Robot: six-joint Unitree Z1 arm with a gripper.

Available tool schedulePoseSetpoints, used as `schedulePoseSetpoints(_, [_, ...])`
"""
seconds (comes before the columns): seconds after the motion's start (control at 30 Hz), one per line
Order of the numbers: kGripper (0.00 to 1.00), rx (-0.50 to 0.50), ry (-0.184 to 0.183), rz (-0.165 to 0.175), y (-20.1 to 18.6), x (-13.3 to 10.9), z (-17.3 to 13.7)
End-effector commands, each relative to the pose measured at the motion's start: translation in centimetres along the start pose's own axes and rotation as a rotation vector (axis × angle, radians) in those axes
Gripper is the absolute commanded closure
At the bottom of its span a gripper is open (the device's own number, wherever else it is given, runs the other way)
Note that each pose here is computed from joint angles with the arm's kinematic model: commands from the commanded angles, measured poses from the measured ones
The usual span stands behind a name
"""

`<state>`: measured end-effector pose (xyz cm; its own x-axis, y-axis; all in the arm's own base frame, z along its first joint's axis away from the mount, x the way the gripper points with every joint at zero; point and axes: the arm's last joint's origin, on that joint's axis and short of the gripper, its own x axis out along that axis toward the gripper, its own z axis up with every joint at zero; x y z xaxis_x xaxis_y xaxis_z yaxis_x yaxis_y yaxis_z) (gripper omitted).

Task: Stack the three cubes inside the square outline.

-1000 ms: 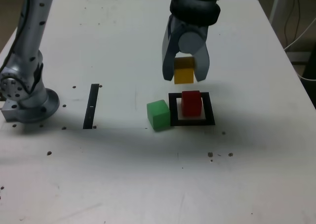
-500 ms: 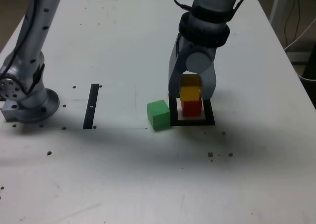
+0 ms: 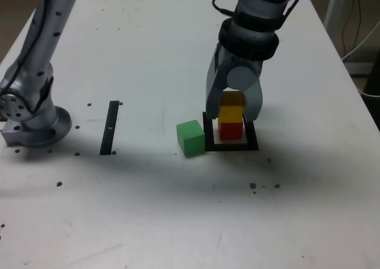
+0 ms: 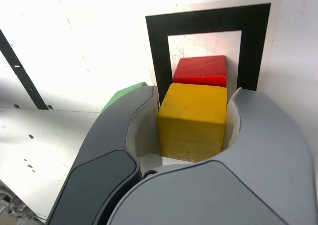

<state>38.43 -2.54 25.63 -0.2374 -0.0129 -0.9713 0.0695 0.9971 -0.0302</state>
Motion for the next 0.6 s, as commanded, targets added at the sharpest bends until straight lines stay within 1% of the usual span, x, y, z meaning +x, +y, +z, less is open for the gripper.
schedulePoseSetpoints(0.0, [0.58,0.001,0.002,-0.001,0.13,0.31,0.22])
schedulePoseSetpoints(0.07, [0.48,0.005,-0.001,-0.004,0.25,0.47,0.35])
schedulePoseSetpoints(0.1, [0.40,0.008,-0.004,-0.006,0.31,0.55,0.43])
schedulePoseSetpoints(0.13, [0.29,0.011,-0.006,-0.007,0.37,0.64,0.51])
schedulePoseSetpoints(0.17, [0.21,0.013,-0.008,-0.009,0.42,0.70,0.55])
schedulePoseSetpoints(0.23, [0.09,0.016,-0.010,-0.010,0.50,0.79,0.60])
schedulePoseSetpoints(0.27, [0.06,0.015,-0.010,-0.011,0.54,0.82,0.60])
schedulePoseSetpoints(0.33, [0.03,0.014,-0.009,-0.011,0.59,0.87,0.57])
schedulePoseSetpoints(0.57, [0.01,0.013,-0.011,-0.012,0.62,0.81,0.31])
